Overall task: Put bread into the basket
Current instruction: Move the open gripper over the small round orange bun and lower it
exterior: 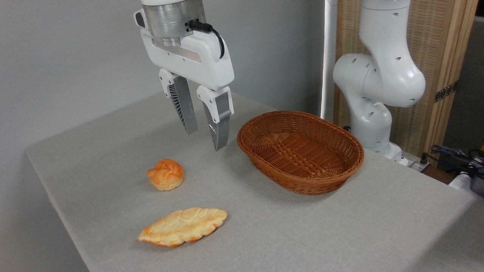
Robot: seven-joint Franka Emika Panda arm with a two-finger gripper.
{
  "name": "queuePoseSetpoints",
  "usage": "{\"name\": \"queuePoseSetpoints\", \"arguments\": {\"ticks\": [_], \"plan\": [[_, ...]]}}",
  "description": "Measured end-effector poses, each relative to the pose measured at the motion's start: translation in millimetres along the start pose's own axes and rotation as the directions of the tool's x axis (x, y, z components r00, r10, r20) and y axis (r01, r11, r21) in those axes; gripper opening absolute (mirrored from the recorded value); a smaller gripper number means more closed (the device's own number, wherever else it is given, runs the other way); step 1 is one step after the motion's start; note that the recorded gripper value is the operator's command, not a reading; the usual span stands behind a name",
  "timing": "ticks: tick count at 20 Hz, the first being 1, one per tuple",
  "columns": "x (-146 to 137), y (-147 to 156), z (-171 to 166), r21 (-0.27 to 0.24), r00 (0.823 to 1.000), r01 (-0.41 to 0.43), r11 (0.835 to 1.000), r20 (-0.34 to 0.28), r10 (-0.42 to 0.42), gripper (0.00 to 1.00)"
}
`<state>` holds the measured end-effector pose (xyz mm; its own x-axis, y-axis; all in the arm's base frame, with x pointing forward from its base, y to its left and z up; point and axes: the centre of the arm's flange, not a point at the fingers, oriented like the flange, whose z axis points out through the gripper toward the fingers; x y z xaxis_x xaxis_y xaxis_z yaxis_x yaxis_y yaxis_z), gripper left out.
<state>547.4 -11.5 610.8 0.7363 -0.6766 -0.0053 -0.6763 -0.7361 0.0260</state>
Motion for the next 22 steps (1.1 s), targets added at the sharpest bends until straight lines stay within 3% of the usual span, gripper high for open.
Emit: {"name": "queuePoseSetpoints", "arguments": {"ticks": [12,14,19,22], "plan": [[0,0,0,0.0,1.0,-0.018,1.0,0.0,0.018,1.0],[2,3,0,0.0,0.999,-0.052,0.999,0.0,0.052,1.0],[26,32,8,-0.008,0.99,-0.143,0.99,0.012,0.143,1.0],[60,70,33,0.005,0.973,-0.231,0.973,0.004,0.231,1.0]]}}
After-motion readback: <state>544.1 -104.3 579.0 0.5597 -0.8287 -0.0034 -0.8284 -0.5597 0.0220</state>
